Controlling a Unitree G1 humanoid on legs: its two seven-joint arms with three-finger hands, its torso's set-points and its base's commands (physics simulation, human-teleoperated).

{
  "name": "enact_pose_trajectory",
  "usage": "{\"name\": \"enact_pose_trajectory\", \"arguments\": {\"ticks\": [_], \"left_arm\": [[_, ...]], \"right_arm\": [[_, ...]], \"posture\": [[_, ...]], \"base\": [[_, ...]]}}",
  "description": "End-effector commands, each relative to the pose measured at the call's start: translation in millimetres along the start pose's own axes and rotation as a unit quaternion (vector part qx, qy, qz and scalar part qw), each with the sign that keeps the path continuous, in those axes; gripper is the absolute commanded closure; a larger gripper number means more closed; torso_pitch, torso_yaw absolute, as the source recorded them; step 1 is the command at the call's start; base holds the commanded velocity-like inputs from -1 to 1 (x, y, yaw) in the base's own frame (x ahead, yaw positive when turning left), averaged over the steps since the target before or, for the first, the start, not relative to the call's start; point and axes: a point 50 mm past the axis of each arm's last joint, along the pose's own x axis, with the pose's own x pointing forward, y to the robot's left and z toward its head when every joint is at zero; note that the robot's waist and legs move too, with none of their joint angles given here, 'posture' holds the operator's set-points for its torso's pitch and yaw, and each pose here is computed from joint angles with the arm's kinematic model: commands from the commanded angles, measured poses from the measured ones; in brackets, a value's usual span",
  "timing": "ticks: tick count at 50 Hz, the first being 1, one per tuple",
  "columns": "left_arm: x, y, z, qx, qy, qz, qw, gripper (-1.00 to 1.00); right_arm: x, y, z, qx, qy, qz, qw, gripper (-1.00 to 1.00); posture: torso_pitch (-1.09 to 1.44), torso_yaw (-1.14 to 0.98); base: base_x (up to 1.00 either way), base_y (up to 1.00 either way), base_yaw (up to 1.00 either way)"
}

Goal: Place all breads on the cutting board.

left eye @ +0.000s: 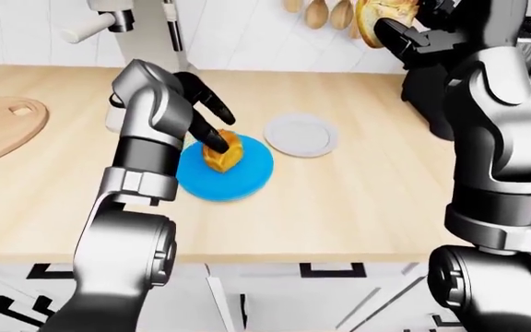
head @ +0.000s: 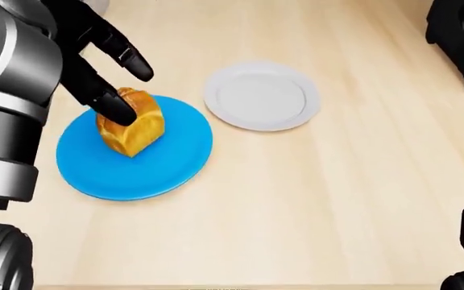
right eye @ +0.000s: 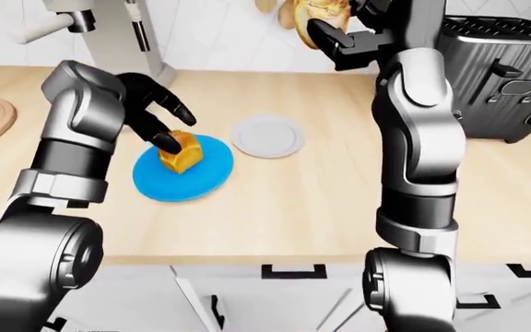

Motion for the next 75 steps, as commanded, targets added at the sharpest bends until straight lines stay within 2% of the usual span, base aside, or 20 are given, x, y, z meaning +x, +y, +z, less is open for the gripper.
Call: {"name": "enact_pose_trajectory", "arguments": {"ticks": [1,3,14,32,36,41,43,47,52,57,58,59,60,63,65,67,68,70,71,75], "left_arm": [[-2.2,-0.4,7.1,0.015,-0.005,0.008,0.9998,0.52],[-5.3,1.0,8.8,0.016,-0.006,0.009,0.9998,1.00],[-21.2,11.1,23.0,0.010,-0.028,0.023,0.9993,1.00],[-74.1,34.0,60.7,-0.004,-0.091,0.051,0.9945,1.00],[-89.5,40.1,75.3,-0.015,-0.139,0.070,0.9877,1.00],[-108.4,43.1,86.8,-0.050,-0.211,0.086,0.9725,1.00],[-122.8,48.6,90.5,-0.077,-0.247,0.098,0.9610,1.00],[-125.0,52.8,86.4,-0.104,-0.259,0.119,0.9528,1.00],[-141.1,57.5,91.7,-0.144,-0.328,0.126,0.9252,1.00],[-147.2,60.8,93.7,-0.142,-0.404,0.189,0.8835,1.00],[-148.4,61.7,92.8,-0.142,-0.410,0.205,0.8771,1.00],[-153.9,69.4,91.3,-0.141,-0.417,0.265,0.8581,1.00],[-157.9,70.8,92.0,-0.125,-0.430,0.284,0.8481,1.00],[-174.6,73.3,90.9,-0.132,-0.445,0.312,0.8291,1.00],[-188.1,71.6,88.6,-0.127,-0.450,0.355,0.8094,1.00],[-194.2,63.6,87.1,-0.111,-0.455,0.369,0.8028,1.00],[-196.6,64.4,85.1,-0.138,-0.464,0.358,0.7980,1.00],[-197.7,66.8,79.3,-0.142,-0.465,0.363,0.7947,1.00],[-202.0,65.6,76.4,-0.150,-0.478,0.364,0.7848,1.00],[-205.5,57.2,61.9,-0.163,-0.484,0.374,0.7744,1.00]], "right_arm": [[1.5,-0.3,22.1,0.003,-0.049,0.000,0.9988,1.00],[1.2,-0.1,22.4,0.003,-0.049,0.000,0.9988,1.00],[1.6,-0.4,21.5,0.003,-0.048,0.000,0.9988,1.00],[3.0,0.3,18.2,-0.004,-0.040,-0.005,0.9992,1.00],[3.4,1.7,16.2,-0.005,-0.033,-0.006,0.9994,1.00],[3.8,0.0,16.7,-0.013,-0.030,-0.012,0.9994,1.00],[3.9,0.6,17.2,-0.016,-0.030,-0.012,0.9994,1.00],[3.8,1.1,17.5,-0.019,-0.029,-0.013,0.9993,1.00],[4.8,2.1,16.7,-0.020,-0.028,-0.015,0.9993,1.00],[8.2,0.1,14.7,-0.027,-0.026,-0.027,0.9989,1.00],[8.2,0.0,15.0,-0.026,-0.025,-0.028,0.9989,1.00],[8.3,-0.1,15.2,-0.024,-0.023,-0.026,0.9991,1.00],[8.5,-0.6,15.3,-0.023,-0.022,-0.024,0.9992,1.00],[8.2,-1.9,16.3,-0.023,-0.024,-0.026,0.9991,1.00],[6.2,-0.3,18.2,-0.018,-0.031,-0.019,0.9992,1.00],[4.3,-0.8,21.8,-0.013,-0.036,-0.018,0.9991,1.00],[4.0,-0.7,21.1,-0.010,-0.036,-0.016,0.9992,1.00],[2.8,0.5,21.1,-0.007,-0.036,-0.010,0.9993,1.00],[2.2,0.6,21.8,-0.005,-0.039,-0.008,0.9992,1.00],[0.6,-0.1,23.2,0.006,-0.045,0.000,0.9990,1.00]], "posture": [[0.00,0.00],[0.00,0.00],[0.00,0.00],[0.00,0.00],[0.00,0.00],[0.00,0.00],[0.00,0.00],[0.00,0.00],[0.00,0.00],[0.00,0.00],[0.00,0.00],[0.00,0.00],[0.00,0.00],[0.00,0.00],[0.00,0.00],[0.00,0.00],[0.00,0.00],[0.00,0.00],[0.00,0.00],[0.00,0.00]], "base": [[0.00,0.00,0.00],[0.00,0.00,0.00],[0.00,0.00,0.00],[0.00,0.00,0.00],[0.00,0.00,0.00],[0.00,0.00,0.00],[0.00,0.00,0.00],[0.00,0.00,0.00],[0.00,0.00,0.00],[0.00,0.00,0.00],[0.00,0.00,0.00],[0.00,0.00,0.00],[0.00,0.00,0.00],[0.00,0.00,0.00],[0.00,0.00,0.00],[0.00,0.00,0.00],[0.00,0.00,0.00],[0.00,0.00,0.00],[0.00,0.00,0.00],[0.00,0.00,0.00]]}}
